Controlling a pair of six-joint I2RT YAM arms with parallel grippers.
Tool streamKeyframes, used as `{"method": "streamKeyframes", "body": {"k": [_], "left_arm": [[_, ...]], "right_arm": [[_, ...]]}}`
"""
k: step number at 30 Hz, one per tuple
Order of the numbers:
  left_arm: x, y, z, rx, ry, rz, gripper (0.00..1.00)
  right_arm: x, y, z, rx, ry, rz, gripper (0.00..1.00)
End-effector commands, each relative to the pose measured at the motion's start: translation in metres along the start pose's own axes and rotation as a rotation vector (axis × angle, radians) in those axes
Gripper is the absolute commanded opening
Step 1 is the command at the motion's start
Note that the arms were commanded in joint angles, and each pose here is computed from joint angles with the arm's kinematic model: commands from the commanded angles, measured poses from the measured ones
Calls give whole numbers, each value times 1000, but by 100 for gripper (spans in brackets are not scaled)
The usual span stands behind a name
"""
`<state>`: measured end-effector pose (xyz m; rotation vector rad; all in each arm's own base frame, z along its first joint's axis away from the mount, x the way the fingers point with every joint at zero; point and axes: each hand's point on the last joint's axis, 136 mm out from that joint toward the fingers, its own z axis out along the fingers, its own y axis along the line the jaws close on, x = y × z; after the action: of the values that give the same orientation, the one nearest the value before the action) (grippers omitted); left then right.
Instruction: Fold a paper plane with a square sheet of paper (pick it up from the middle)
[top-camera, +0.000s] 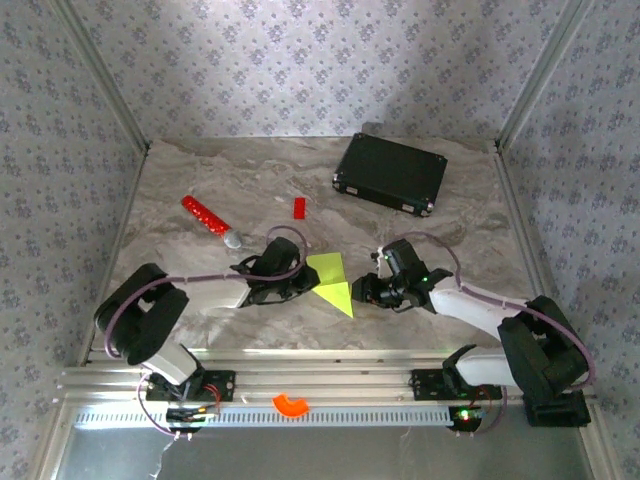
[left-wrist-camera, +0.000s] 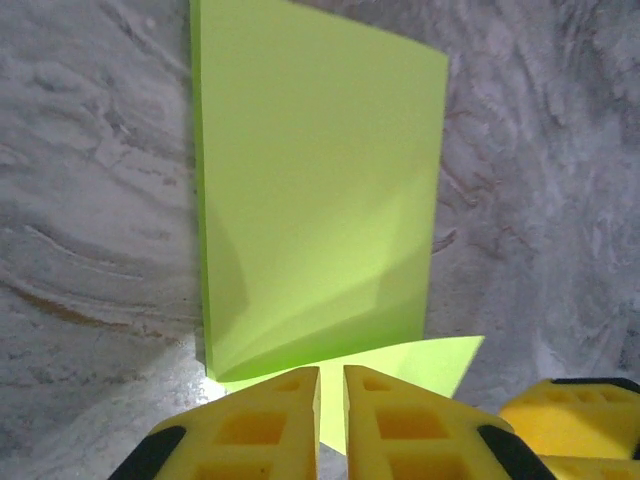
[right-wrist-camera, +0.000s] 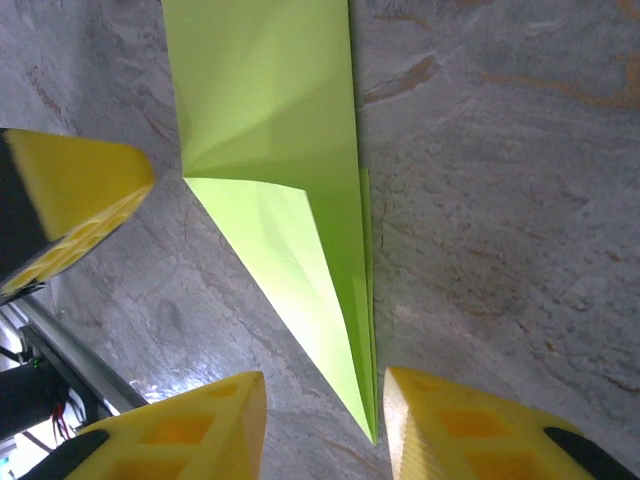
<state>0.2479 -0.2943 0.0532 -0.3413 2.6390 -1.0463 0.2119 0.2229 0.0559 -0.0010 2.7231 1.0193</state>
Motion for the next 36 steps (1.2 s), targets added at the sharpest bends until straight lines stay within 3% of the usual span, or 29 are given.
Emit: {"method": "streamKeyframes", "body": {"k": [1,3,14,24,36], "left_arm": [[-9,10,-9,-31,-17,-3,16],[-12,10,-11,-15,-9,-16,21],[-23,18,-22,40,-17,-75,30],[-20,13,-24,124,50,-65,46],[-18,2,-3,160,146,-65,45]], "right_arm": [[-14,3,-4,-2,-64,-22,39],[-15,0,-4,5,-68,-18,39],[-32,12,-7,-29,-117,-82,41],[-23,12,5,-55,-42,-15,43],[-14,6,26,-80,36,13,33]]}}
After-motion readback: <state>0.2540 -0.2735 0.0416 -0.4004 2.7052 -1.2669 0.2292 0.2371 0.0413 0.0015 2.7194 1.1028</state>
